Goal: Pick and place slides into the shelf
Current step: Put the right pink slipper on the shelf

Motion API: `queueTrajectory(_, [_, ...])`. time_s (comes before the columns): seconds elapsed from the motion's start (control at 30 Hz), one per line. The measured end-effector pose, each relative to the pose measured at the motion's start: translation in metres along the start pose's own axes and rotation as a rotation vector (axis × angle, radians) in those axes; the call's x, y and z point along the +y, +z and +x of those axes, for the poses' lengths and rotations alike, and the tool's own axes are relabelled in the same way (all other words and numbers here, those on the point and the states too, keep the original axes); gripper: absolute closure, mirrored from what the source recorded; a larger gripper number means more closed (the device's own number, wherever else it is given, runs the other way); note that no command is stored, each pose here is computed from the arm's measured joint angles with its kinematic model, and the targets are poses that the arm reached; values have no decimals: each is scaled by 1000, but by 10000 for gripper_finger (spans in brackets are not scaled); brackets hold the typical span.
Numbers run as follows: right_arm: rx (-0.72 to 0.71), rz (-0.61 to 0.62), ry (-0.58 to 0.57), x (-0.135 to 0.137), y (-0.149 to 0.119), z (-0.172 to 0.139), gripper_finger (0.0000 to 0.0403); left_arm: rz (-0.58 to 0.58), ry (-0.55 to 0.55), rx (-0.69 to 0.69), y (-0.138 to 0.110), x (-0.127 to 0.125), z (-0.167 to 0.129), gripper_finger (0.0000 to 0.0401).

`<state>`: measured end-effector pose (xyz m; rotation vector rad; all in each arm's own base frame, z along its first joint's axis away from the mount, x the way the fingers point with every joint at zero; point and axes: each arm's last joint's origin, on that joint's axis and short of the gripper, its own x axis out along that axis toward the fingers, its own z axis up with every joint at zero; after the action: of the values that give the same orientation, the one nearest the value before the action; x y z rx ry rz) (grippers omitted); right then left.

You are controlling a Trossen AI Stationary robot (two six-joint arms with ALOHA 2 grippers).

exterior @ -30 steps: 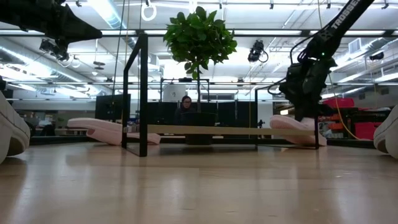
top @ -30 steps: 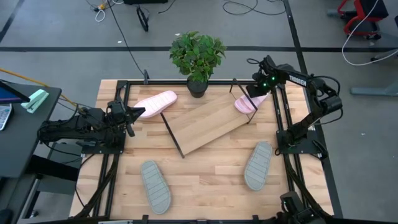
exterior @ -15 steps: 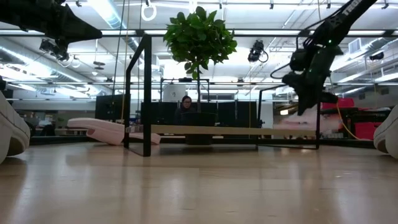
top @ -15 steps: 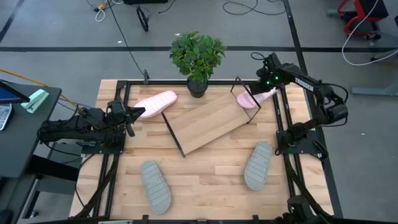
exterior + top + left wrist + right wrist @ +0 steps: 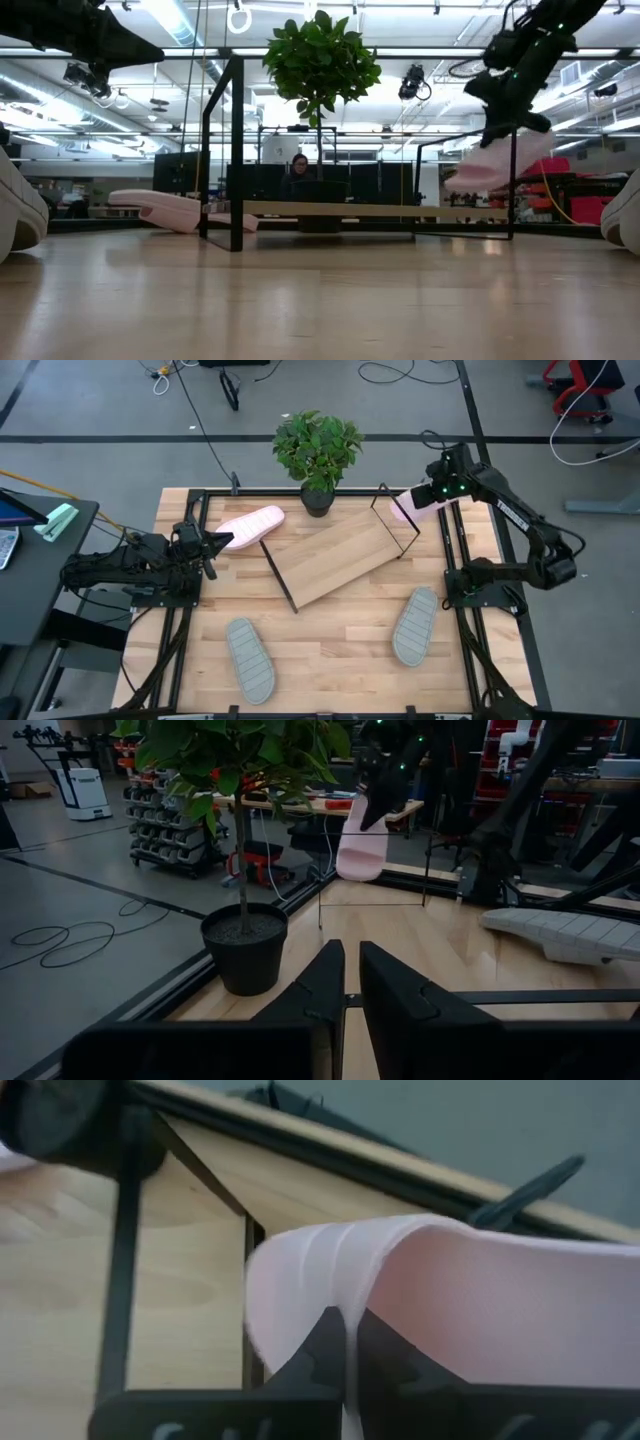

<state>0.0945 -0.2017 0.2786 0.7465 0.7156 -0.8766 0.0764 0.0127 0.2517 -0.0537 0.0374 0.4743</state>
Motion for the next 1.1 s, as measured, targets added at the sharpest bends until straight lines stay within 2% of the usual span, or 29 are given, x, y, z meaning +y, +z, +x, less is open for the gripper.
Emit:
queueTrajectory(0.17, [-66, -40, -31, 7, 0, -9, 394, 0, 0, 0, 0, 0, 0, 366])
queueTrajectory(0.47, [-166, -179, -196, 23, 3, -18, 394, 0, 0, 0, 0, 0, 0, 358])
queueTrajectory(0.7, [-335, -314, -304, 47, 19, -63, 394, 0, 0, 0, 0, 0, 0, 366])
queueTrajectory(0.77, [-395, -349, -281, 56, 24, -81, 394, 0, -1, 0, 0, 0, 0, 366])
queueTrajectory(0.83, [-451, -393, -211, 66, 28, -98, 394, 0, 0, 0, 0, 0, 0, 364])
queueTrajectory(1.0, [-532, -523, 115, 93, 36, -132, 394, 0, 0, 0, 0, 0, 0, 358])
queueTrajectory(1.1, [-506, -614, 301, 109, 35, -142, 394, 0, 0, 0, 0, 0, 0, 359])
